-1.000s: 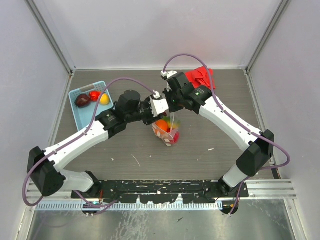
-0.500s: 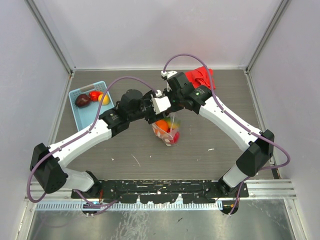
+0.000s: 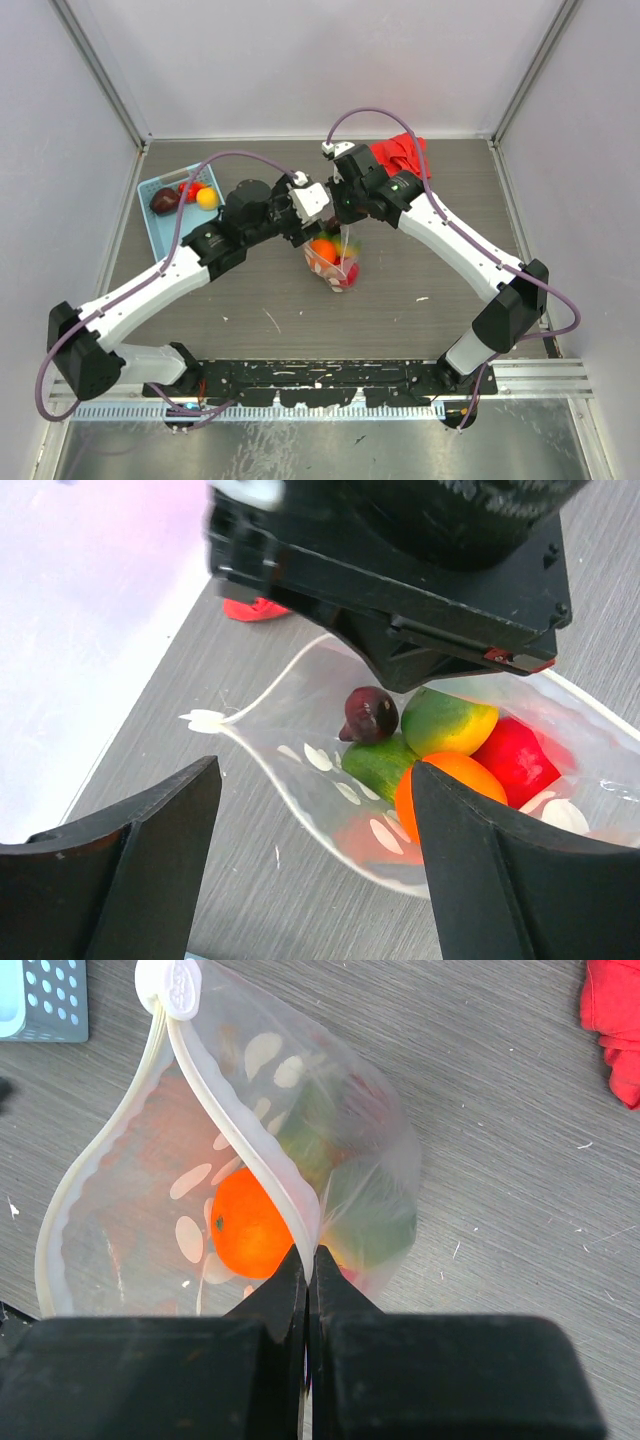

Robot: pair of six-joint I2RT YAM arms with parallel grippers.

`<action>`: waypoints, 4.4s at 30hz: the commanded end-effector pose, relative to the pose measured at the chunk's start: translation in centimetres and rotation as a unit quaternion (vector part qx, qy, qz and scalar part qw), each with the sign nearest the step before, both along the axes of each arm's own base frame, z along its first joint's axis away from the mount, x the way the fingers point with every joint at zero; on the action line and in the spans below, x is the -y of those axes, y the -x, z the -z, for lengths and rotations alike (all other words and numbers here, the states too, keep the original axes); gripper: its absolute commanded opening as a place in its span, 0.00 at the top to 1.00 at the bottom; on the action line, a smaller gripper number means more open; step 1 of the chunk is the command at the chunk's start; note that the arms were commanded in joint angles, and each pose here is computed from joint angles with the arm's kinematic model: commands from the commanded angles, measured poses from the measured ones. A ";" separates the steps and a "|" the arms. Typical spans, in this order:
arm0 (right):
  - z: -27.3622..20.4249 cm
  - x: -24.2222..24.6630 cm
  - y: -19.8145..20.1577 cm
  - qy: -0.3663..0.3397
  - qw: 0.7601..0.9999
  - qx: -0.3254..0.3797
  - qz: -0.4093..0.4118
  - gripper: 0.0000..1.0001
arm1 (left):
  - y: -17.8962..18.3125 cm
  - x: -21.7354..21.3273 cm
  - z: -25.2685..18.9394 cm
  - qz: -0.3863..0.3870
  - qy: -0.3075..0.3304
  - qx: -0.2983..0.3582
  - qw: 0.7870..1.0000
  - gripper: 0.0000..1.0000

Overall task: Place the food in the zip-top bag and seal the zipper
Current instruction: Place the fake fruit in the zipper food storage bag, then pick up the fake fruit from the bin.

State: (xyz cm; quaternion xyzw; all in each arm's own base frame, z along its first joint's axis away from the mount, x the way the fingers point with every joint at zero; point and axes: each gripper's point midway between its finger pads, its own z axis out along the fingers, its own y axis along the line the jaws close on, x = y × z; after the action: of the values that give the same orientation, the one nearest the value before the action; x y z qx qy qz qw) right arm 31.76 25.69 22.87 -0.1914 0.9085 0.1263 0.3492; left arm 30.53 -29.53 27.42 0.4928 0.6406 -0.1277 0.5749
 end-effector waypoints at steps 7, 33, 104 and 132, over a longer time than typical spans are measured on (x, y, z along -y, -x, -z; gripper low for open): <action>-2.4 -0.6 -0.6 -0.026 0.999 0.025 0.002 1.00 | 1.2 -4.0 -5.2 -0.097 0.088 0.001 0.991 0.14; -2.1 -0.5 -0.6 -0.018 0.999 0.026 -0.003 1.00 | -6.3 -19.8 -1.2 -0.457 0.229 -0.168 0.843 0.02; -1.7 -0.5 -0.6 -0.013 1.000 0.017 -0.001 1.00 | -16.6 -31.7 17.0 -0.653 0.318 -0.388 0.568 0.45; -3.6 -1.2 -0.5 -0.032 0.999 0.029 -0.004 1.00 | -6.6 -18.4 1.7 -0.420 0.336 -0.349 0.767 0.49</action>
State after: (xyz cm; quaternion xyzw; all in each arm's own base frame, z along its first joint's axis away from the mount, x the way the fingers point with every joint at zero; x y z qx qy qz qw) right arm 31.77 25.76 23.55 -0.1920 0.9086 0.1263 0.3488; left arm 38.61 -9.13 22.60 -0.1896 0.8714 -0.2220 0.3942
